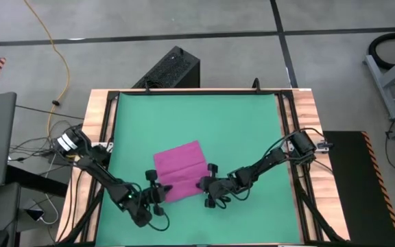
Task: Roll towel
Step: Roll the pink towel
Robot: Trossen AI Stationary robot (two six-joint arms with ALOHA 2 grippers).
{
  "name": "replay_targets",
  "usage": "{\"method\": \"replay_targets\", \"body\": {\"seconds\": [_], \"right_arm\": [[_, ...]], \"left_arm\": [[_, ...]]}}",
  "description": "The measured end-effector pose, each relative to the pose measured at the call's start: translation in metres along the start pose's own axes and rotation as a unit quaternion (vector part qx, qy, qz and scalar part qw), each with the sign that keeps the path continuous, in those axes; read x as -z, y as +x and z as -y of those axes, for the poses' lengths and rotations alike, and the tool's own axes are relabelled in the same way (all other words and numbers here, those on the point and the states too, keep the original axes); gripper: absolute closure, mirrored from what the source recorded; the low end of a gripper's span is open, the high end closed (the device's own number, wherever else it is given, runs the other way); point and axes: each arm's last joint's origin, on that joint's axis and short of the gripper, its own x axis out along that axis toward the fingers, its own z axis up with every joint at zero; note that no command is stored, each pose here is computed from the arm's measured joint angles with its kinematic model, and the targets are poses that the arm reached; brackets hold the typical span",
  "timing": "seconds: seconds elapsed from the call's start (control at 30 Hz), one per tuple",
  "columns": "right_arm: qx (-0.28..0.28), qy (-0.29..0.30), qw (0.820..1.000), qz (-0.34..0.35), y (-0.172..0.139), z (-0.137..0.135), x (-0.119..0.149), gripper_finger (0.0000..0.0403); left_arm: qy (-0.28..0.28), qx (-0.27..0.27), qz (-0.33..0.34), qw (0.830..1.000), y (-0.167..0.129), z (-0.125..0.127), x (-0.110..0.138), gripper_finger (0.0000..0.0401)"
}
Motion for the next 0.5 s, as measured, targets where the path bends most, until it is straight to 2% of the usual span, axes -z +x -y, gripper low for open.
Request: {"method": "replay_targets", "body": {"seconds": [0.4, 0.5], "right_arm": [[-0.001, 0.005, 1.000, 0.004, 0.000, 0.000, -0.001, 0.0386], [-0.004, -0.014, 1.000, 0.020, -0.002, -0.001, -0.005, 0.0379]], "left_arm": [[-0.024, 0.040, -0.056, 0.997, 0.009, 0.014, 0.024, 0.0401], [-0.017, 0.038, -0.059, 0.997, 0.008, 0.015, 0.026, 0.0401]]}}
